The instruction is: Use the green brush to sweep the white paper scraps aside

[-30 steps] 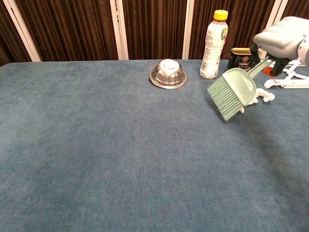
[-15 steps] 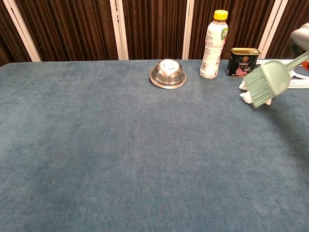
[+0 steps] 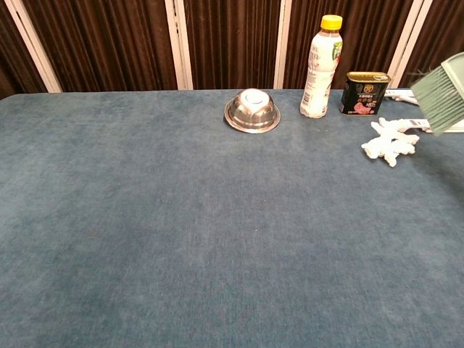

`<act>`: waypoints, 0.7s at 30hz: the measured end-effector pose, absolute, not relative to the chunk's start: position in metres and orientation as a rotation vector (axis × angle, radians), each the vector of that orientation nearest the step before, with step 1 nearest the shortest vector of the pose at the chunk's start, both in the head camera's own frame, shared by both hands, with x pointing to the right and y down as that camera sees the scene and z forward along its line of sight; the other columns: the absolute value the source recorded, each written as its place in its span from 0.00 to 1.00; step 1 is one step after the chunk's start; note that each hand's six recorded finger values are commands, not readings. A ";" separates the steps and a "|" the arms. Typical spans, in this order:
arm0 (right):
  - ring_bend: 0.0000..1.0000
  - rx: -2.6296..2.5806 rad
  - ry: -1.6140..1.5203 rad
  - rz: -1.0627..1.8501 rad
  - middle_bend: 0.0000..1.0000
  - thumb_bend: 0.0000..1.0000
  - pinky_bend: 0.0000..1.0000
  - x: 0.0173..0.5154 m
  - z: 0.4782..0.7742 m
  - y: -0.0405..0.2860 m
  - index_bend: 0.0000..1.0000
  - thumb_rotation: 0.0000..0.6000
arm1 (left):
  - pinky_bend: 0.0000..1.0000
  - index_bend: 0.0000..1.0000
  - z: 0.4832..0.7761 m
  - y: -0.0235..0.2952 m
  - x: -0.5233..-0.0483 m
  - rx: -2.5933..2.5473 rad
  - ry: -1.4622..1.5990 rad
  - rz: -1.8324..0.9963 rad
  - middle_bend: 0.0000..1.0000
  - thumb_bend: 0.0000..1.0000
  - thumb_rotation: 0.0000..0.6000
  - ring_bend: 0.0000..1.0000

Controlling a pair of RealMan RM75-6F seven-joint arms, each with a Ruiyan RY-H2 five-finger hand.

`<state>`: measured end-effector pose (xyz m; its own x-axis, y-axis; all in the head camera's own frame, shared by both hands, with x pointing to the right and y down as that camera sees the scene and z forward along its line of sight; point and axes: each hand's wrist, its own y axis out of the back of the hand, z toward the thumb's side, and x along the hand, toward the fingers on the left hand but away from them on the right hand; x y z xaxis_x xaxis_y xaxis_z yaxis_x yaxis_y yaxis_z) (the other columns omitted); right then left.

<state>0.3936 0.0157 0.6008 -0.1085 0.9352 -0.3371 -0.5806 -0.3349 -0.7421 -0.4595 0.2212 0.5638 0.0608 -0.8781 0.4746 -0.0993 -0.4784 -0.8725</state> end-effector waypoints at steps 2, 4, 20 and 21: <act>1.00 -1.007 -0.559 1.668 0.97 0.56 0.95 0.393 0.592 0.027 0.85 1.00 | 0.02 0.00 0.564 0.222 -0.458 -1.675 0.987 -1.480 0.00 0.00 1.00 0.00; 1.00 -1.048 -0.588 1.653 0.97 0.56 0.95 0.392 0.587 0.036 0.85 1.00 | 0.02 0.00 0.564 0.222 -0.457 -1.676 0.983 -1.476 0.00 0.00 1.00 0.00; 1.00 -1.467 -0.626 1.492 0.97 0.56 0.95 0.331 0.596 0.150 0.85 1.00 | 0.02 0.00 0.563 0.225 -0.450 -1.685 0.979 -1.440 0.00 0.00 1.00 0.00; 1.00 -1.487 -0.619 1.490 0.97 0.56 0.95 0.326 0.600 0.156 0.85 1.00 | 0.02 0.00 0.563 0.225 -0.450 -1.684 0.979 -1.441 0.00 0.00 1.00 0.00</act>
<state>0.3257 0.1563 0.6003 0.1434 0.8541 -0.5000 -0.2480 -0.4581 -0.8536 -0.4501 0.2252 0.5628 0.0937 -0.8836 0.4588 -0.1012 -0.4668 -0.8785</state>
